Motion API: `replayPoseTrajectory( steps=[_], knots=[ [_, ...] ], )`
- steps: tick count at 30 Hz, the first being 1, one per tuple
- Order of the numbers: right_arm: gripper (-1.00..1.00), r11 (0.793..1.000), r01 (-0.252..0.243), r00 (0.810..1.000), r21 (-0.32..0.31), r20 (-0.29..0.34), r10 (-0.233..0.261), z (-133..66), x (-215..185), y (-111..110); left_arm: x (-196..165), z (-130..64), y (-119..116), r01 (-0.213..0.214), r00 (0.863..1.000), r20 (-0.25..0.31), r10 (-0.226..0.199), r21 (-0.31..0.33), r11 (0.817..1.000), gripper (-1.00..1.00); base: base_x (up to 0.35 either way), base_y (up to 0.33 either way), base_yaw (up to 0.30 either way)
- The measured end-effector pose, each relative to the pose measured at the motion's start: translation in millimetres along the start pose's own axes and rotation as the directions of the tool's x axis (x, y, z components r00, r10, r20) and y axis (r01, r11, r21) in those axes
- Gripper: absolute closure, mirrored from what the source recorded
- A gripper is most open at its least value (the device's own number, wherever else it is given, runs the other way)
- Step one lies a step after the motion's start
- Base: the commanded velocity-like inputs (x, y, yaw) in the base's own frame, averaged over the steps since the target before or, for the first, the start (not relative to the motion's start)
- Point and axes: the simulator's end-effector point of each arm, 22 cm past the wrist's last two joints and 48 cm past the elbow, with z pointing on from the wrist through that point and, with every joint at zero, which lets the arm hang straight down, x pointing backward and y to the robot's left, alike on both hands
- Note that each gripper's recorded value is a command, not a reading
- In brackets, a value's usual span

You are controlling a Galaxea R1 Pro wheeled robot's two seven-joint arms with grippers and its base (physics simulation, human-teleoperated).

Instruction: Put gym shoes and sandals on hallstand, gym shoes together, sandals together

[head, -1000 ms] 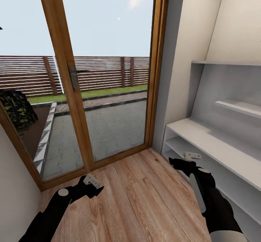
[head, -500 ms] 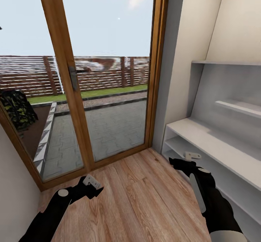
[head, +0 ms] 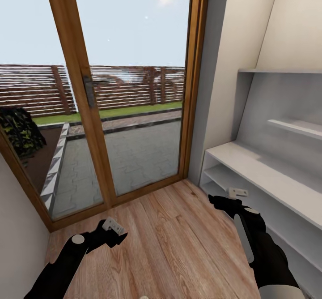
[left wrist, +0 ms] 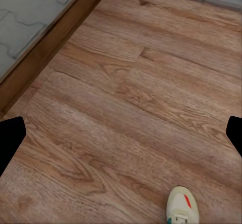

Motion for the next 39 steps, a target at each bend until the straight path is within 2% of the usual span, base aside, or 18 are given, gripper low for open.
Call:
replayPoseTrajectory(
  steps=[18, 28, 39],
  knots=[
    [-1.00, 1.000, 0.001, 1.000, 0.005, -0.029, -0.001, 12.4, 21, -3, 18, 11.5, -5, 0.007, 1.000, -0.018, -0.006, 0.012, 1.000, -1.00, 0.000, -0.002, 0.000],
    [-1.00, 1.000, 0.001, 0.999, 0.007, -0.041, -0.001, 16.1, 27, -4, 21, 14.8, -6, 0.003, 1.000, -0.017, -0.003, 0.018, 1.000, -1.00, -0.045, -0.169, 0.000],
    [-1.00, 1.000, 0.001, 0.999, 0.007, -0.043, -0.001, 16.5, 28, -4, 22, 15.0, -7, 0.003, 1.000, -0.017, -0.003, 0.019, 1.000, -1.00, -0.018, -0.038, 0.000]
  ],
)
